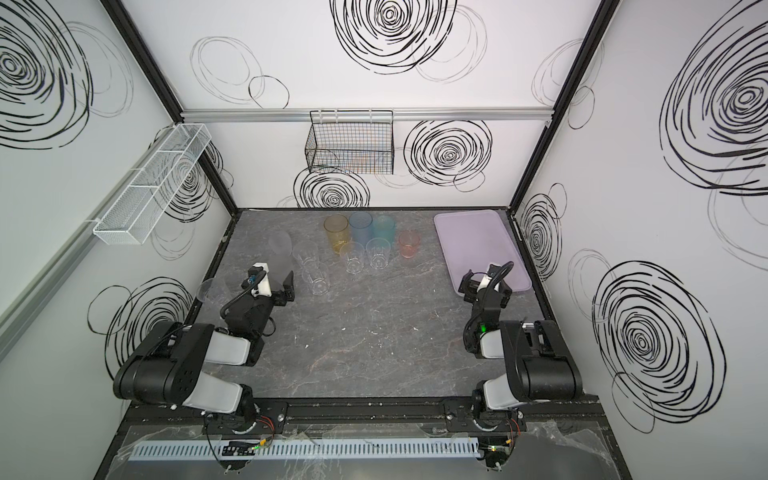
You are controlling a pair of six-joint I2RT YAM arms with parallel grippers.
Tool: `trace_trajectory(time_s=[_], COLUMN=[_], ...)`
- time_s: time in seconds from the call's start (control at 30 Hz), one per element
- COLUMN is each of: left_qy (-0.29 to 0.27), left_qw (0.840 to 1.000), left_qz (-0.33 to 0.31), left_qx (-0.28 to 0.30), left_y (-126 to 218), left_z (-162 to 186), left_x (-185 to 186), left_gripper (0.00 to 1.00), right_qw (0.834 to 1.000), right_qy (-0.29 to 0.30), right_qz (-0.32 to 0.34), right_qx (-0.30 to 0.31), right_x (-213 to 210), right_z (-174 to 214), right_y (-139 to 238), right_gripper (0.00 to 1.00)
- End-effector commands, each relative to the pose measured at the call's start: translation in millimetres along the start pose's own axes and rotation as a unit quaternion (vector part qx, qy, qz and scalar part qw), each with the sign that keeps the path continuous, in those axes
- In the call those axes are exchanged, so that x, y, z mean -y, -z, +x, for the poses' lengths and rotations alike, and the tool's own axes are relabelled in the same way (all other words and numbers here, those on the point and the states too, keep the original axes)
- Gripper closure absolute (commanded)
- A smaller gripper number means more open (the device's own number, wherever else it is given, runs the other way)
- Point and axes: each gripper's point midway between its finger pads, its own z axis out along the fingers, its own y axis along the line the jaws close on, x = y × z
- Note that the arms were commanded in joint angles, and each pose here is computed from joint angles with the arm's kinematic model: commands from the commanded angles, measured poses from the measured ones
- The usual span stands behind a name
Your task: Place the glasses into the tray
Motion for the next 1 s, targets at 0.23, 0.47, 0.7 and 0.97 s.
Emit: trace_trajectory(time_s=[0.23,0.47,0.7,0.97], left_qy=[-0.007,-0.006,-0.002,-0.020], left_qw=[0.999,1.000,0.999,0.996], left_qz=[0.003,0.003,0.007,-0.044], left_qx=[0.031,0.030,0.031,0.074], left_y=[-2,-2,-2,21], left_z=[-18,-17,-18,-34], left_x=[0,0,-2,-2], left_gripper=[0.04,0.04,0.04,0.04], right_qw=[1.000,1.000,1.000,1.000], right_qy=[0.000,-0.002,-0.003,-0.008], right_qz=[-0.001,-0.002,-0.002,0.006], right_qx=[0.020,0.021,0.023,-0.002], right_x=[-2,-2,-1,-8], right_z=[-10,-11,-11,-42], right_y=[-1,0,1,-1], right_gripper=[0.00,0.00,0.00,0.00])
